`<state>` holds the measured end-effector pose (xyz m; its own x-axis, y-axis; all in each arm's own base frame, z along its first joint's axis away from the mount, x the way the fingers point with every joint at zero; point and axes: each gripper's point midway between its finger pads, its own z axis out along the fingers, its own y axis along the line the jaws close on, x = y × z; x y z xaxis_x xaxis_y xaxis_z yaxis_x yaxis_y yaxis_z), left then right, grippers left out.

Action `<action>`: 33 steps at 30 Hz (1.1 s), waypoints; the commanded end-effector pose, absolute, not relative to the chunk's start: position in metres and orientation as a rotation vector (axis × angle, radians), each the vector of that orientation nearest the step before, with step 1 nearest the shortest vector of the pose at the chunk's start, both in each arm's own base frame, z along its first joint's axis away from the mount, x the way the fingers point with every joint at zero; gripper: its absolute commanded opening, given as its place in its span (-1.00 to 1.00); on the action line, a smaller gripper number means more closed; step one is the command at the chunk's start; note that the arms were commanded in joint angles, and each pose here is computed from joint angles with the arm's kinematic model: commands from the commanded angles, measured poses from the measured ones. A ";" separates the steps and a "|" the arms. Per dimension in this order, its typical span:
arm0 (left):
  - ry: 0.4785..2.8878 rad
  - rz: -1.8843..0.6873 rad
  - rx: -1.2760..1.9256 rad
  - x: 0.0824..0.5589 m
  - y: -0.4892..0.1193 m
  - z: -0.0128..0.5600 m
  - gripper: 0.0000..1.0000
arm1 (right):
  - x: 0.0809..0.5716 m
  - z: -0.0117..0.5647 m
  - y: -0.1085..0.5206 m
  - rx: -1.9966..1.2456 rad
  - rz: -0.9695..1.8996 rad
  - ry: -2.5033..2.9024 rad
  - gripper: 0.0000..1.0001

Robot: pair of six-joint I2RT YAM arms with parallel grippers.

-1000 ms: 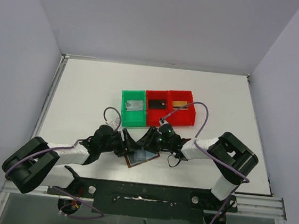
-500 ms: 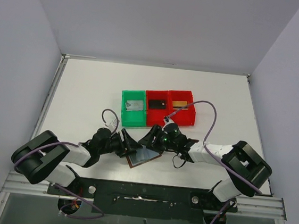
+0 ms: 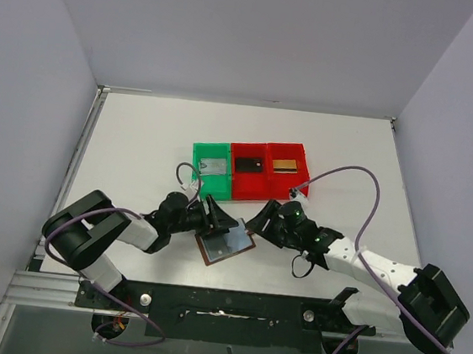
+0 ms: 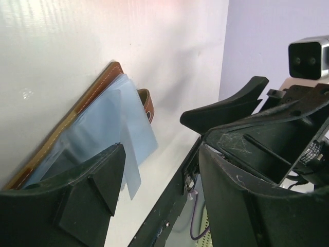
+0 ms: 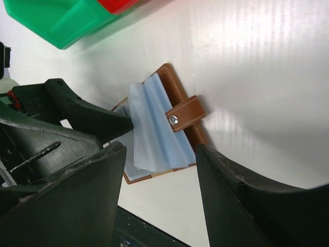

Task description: Take the credit cards out of the card holder

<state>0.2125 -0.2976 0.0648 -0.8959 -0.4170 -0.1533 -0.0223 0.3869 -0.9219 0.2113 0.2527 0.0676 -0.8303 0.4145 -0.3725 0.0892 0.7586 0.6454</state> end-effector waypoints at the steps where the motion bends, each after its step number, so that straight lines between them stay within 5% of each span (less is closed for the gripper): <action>1: 2.213 -1.624 -0.269 0.219 -0.322 0.088 0.18 | 0.214 0.072 0.221 0.462 0.735 2.395 0.17; 28: 2.228 -1.628 0.022 0.215 -0.362 0.134 0.39 | 0.218 0.114 0.217 0.370 0.854 2.218 0.20; 33: 2.219 -1.275 -0.157 0.238 -0.312 0.139 0.38 | 0.218 0.116 0.229 0.266 0.842 2.236 0.20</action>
